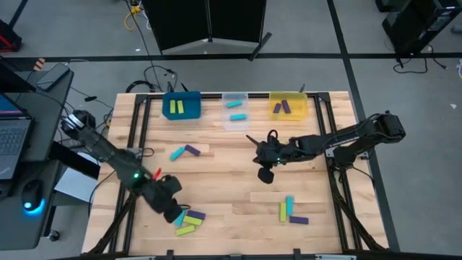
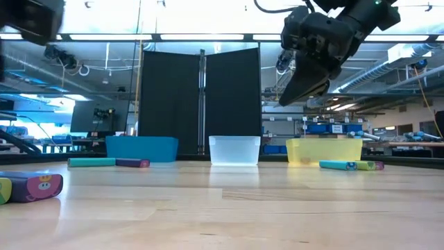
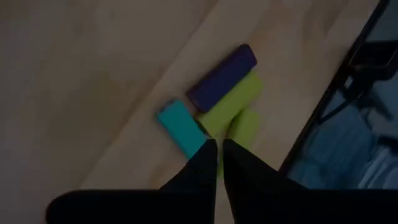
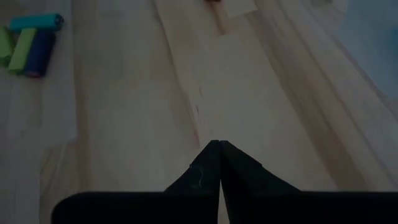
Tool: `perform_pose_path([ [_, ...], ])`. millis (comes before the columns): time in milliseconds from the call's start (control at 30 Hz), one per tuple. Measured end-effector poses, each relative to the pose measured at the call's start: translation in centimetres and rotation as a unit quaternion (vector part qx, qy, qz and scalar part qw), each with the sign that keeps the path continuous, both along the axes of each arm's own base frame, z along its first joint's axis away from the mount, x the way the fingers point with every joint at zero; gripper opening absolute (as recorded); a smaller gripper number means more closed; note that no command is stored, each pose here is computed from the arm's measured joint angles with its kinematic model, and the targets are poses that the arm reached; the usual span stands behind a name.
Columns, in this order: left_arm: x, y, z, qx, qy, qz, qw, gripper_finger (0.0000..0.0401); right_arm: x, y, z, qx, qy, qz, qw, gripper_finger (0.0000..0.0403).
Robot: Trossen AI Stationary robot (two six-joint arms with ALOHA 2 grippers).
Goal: Sort blocks
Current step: Put the blue block into the transparent bin
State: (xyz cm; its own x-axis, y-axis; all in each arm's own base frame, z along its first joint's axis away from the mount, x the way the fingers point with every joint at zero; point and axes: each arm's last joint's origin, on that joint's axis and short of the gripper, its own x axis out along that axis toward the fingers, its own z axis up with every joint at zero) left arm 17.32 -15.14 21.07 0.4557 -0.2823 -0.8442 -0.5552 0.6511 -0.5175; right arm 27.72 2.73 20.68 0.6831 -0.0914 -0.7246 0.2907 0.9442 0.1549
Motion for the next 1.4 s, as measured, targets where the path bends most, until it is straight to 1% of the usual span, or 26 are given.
perform_pose_path([
  [100,-0.8,-1.5,-0.4,-0.012,0.005,0.011,1.0,0.0052,-0.1,0.4,0.0,-0.016,-0.001,-0.001,1.0,0.0014],
  [200,-1.1,-2.7,-1.7,-0.001,0.028,0.02,0.999,0.0053,-0.1,0.7,0.0,-0.022,-0.002,0.0,1.0,0.0009],
  [333,-0.8,-3.6,-4.3,0.037,0.067,0.019,0.997,0.0037,-0.1,1.0,0.0,-0.023,-0.002,0.004,1.0,0.0014],
  [467,-0.4,-4.1,-6.0,0.064,0.078,0.0,0.995,0.0013,-0.1,1.0,0.0,-0.023,-0.003,0.004,1.0,0.0014],
  [567,0.0,-4.6,-6.7,0.063,0.067,-0.015,0.996,0.0005,-0.1,1.0,0.0,-0.027,-0.002,0.007,1.0,0.0011],
  [667,0.3,-4.8,-7.2,0.055,0.068,-0.015,0.996,0.0007,-0.1,0.7,0.0,-0.033,0.002,0.009,0.999,0.0011],
  [900,0.6,-4.6,-7.5,0.058,0.073,-0.01,0.996,0.0008,-0.1,0.5,0.0,-0.036,0.002,0.009,0.999,0.0012],
  [1033,0.9,-4.4,-7.5,0.059,0.069,-0.019,0.996,0.0008,-0.1,0.5,0.0,-0.037,0.002,0.009,0.999,0.0011],
  [1100,0.8,-4.3,-7.1,0.061,0.068,-0.024,0.996,0.0008,-0.1,0.5,0.0,-0.037,0.002,0.009,0.999,0.0012],
  [1200,0.7,-3.8,-6.5,0.084,0.068,-0.016,0.994,0.0008,-0.1,0.5,0.0,-0.036,0.003,0.009,0.999,0.0013],
  [1333,0.7,-3.8,-5.7,0.088,0.066,-0.02,0.994,0.0008,-0.1,0.5,0.0,-0.035,0.002,0.008,0.999,0.0012],
  [1400,1.0,-4.0,-5.6,0.085,0.05,-0.032,0.995,0.0008,-0.1,0.5,0.0,-0.034,0.002,0.006,0.999,0.0012],
])
